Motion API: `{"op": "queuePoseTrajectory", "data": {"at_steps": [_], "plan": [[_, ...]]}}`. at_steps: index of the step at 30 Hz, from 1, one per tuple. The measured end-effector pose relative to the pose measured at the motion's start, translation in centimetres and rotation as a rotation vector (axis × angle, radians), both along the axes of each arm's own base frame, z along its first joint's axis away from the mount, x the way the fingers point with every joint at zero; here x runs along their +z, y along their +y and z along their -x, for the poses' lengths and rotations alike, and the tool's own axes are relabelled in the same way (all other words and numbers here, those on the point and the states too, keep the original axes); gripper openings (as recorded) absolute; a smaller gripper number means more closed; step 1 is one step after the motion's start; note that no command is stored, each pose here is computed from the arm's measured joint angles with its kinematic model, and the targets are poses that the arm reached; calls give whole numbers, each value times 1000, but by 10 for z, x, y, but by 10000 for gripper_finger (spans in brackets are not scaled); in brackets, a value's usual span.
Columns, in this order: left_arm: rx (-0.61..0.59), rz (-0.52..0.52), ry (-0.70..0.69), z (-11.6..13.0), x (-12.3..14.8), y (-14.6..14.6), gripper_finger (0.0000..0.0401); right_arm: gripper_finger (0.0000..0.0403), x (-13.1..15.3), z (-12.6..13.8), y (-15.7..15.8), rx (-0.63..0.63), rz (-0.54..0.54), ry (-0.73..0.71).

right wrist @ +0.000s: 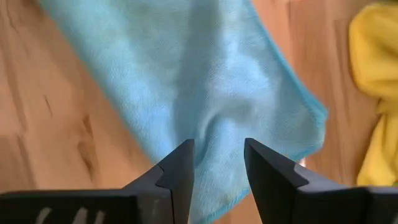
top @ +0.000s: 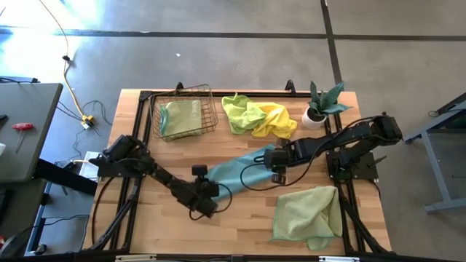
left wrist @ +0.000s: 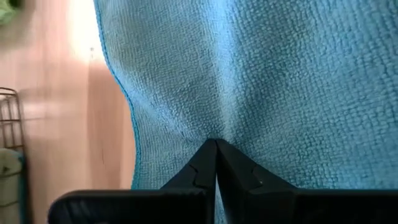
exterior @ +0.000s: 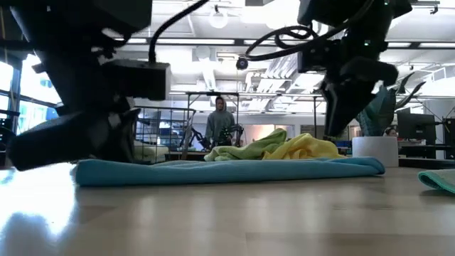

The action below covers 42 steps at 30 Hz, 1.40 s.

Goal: Fold microfiber towels
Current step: Fold the blue towel

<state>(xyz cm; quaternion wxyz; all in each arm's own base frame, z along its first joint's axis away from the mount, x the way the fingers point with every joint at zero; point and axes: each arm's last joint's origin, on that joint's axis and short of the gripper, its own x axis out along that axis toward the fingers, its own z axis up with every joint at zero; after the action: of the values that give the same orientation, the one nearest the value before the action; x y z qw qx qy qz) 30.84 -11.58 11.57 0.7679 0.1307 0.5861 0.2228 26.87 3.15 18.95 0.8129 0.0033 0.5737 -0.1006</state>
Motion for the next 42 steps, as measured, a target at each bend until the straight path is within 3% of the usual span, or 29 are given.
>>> {"op": "queuePoseTrajectory", "data": {"at_steps": [5, 11, 22, 26, 35, 39, 42], "plan": [[-49, 40, -147, -16, 24, -16, 3, 134, -1, -3, -10, 10, 27, -22], [-97, 143, -302, -29, 21, -24, 3, 134, -5, -9, -20, 41, 66, -65], [66, 277, -304, -14, 1, -16, 3, 133, -42, 5, -43, 10, 37, -99], [65, 301, -300, -12, 1, -20, 3, 133, -53, 12, -50, 18, 55, -104], [38, 340, -283, -9, 1, -28, 3, 133, -53, 13, -74, 23, 213, -97], [40, 323, -290, -9, 0, -28, 3, 133, -51, 12, -74, 6, 162, -135], [34, 305, -295, -8, 0, -28, 3, 133, -50, 13, -67, 5, 62, -151]]}}
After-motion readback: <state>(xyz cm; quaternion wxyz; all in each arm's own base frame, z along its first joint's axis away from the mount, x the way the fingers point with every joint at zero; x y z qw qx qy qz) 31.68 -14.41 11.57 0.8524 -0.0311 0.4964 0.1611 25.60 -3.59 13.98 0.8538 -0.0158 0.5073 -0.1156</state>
